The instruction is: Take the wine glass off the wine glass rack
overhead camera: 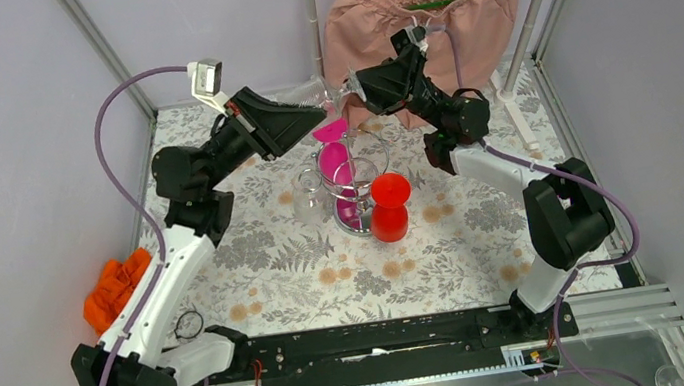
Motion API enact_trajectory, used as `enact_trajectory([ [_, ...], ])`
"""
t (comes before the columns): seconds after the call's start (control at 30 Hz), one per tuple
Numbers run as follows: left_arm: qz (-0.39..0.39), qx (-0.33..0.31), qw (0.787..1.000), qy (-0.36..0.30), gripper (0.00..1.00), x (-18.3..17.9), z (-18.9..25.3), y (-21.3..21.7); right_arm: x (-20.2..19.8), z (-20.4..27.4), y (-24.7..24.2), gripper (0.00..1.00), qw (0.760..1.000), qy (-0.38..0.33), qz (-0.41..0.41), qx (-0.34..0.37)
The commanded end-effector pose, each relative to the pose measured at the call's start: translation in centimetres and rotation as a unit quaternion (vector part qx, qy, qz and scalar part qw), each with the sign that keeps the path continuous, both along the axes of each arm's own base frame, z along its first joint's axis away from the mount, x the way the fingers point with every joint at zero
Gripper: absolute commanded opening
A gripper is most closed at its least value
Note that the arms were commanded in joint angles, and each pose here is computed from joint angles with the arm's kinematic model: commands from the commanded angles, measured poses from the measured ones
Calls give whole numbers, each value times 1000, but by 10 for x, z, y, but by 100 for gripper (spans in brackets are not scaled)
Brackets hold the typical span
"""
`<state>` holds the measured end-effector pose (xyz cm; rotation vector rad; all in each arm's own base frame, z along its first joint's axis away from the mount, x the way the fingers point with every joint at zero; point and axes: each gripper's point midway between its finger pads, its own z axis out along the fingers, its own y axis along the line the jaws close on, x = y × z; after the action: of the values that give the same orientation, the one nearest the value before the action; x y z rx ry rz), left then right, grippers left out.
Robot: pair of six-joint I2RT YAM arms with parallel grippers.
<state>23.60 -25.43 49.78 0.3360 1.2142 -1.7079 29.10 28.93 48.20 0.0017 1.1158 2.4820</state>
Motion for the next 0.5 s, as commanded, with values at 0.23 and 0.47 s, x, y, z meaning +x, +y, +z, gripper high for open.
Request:
enact_trajectory([
  [0.23, 129, 51, 990, -20, 0, -1, 27, 23, -33, -4, 2, 67, 996, -83, 12, -4],
  [0.47, 260, 130, 956, 41, 0, 31, 17, 52, -34, -9, -7, 68, 997, -78, -1, -10],
])
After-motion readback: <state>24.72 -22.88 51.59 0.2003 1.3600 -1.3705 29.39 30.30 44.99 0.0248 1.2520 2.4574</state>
